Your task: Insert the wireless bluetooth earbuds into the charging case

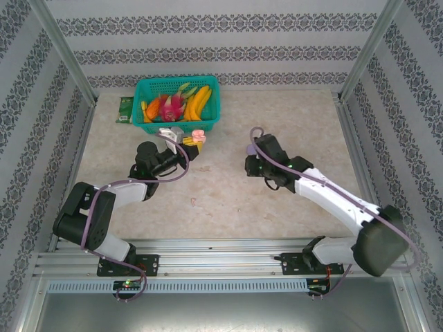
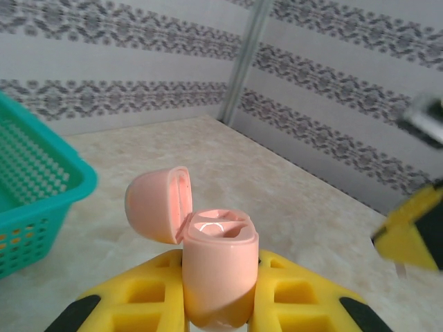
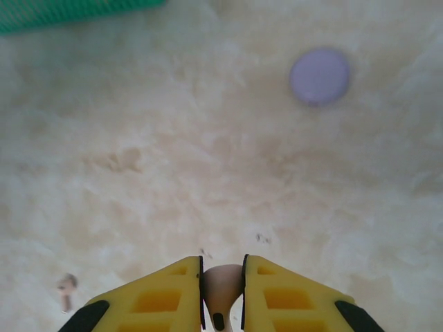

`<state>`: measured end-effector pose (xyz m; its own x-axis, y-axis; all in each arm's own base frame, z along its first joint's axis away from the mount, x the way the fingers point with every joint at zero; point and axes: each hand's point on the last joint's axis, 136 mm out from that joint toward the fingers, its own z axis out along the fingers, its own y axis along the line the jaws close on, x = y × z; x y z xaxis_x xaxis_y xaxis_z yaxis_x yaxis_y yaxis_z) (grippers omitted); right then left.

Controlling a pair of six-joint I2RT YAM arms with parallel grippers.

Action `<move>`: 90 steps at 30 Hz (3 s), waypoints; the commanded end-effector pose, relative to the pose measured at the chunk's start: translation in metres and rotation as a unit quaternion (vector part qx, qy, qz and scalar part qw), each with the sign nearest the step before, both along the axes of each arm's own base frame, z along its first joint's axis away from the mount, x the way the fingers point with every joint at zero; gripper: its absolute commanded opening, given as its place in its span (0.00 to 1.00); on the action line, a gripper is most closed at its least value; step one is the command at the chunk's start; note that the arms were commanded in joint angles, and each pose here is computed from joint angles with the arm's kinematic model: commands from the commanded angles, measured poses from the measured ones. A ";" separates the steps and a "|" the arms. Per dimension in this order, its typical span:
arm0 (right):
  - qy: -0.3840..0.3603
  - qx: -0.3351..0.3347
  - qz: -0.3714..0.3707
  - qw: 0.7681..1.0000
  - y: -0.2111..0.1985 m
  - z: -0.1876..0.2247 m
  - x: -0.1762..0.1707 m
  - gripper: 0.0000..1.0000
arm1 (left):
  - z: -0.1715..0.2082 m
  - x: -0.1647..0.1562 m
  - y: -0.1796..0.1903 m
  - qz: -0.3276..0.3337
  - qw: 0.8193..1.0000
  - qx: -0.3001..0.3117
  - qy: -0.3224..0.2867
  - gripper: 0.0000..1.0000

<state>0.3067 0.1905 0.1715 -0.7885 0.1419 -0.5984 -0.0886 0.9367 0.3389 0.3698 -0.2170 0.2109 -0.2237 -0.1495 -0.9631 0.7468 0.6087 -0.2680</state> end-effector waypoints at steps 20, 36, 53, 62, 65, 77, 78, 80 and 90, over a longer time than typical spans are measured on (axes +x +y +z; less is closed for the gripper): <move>-0.239 0.206 0.030 0.948 0.014 0.187 0.024 0.18 | 0.070 -0.021 -0.080 0.007 0.967 0.072 -0.244 0.00; -0.298 0.230 0.062 0.924 0.033 0.208 0.015 0.18 | 0.118 -0.018 -0.097 0.054 0.945 0.051 -0.318 0.00; -0.301 0.232 0.065 0.922 0.044 0.192 0.020 0.18 | 0.133 -0.029 -0.102 0.034 0.948 0.024 -0.316 0.00; -0.294 0.231 0.063 0.925 0.048 0.185 0.023 0.18 | 0.138 -0.035 -0.102 0.028 0.947 0.020 -0.319 0.00; -0.291 0.229 0.059 0.927 0.047 0.182 0.024 0.18 | 0.138 -0.036 -0.101 0.026 0.947 0.018 -0.319 0.00; -0.279 0.226 0.055 0.932 0.048 0.171 0.028 0.17 | 0.145 -0.044 -0.102 0.016 0.947 0.011 -0.322 0.00; -0.279 0.227 0.055 0.931 0.048 0.171 0.028 0.17 | 0.145 -0.044 -0.102 0.014 0.947 0.013 -0.321 0.00; -0.282 0.228 0.055 0.930 0.047 0.174 0.027 0.17 | 0.142 -0.043 -0.103 0.013 0.948 0.014 -0.319 0.00; -0.304 0.243 0.053 0.920 0.034 0.196 0.009 0.17 | 0.138 -0.042 -0.104 0.010 0.950 0.014 -0.313 0.00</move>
